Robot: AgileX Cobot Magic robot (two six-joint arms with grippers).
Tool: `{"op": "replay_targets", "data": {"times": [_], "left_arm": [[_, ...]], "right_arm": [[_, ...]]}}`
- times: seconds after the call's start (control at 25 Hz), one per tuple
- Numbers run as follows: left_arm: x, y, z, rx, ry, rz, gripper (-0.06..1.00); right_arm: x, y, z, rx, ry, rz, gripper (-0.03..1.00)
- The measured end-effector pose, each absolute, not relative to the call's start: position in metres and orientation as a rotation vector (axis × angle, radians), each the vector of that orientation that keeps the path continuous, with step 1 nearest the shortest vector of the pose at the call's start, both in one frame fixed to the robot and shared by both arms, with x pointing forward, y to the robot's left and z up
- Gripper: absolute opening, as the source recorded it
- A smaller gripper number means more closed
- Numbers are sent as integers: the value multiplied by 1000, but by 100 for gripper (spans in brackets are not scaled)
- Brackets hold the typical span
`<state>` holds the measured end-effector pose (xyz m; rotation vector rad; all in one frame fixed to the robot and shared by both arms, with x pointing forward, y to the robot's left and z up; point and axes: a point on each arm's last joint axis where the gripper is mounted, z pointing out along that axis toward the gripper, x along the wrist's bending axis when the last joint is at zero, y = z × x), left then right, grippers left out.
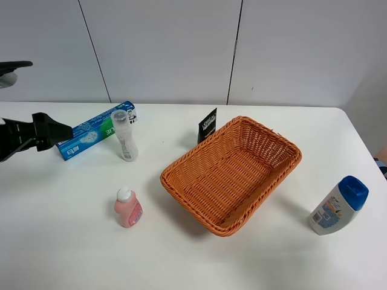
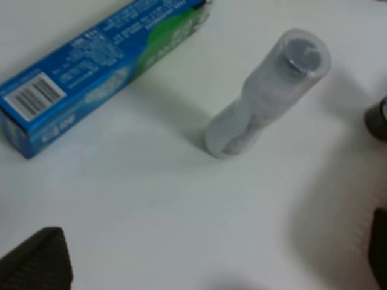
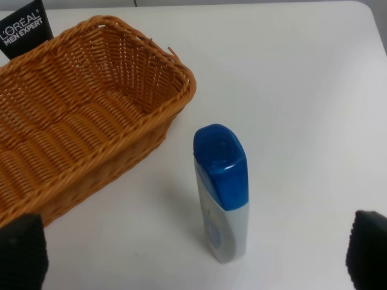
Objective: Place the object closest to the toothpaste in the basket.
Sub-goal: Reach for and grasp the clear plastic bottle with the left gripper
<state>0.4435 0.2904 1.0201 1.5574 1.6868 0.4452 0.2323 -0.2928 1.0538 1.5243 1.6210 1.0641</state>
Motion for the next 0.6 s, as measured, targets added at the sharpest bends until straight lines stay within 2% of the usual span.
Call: {"op": "replay_targets", "data": {"times": [0.6], "left_arm": [[476,291,948,1624,1862,218,99]], "right_arm": [[232,-293,1054,1524,1622,1064,99]]}}
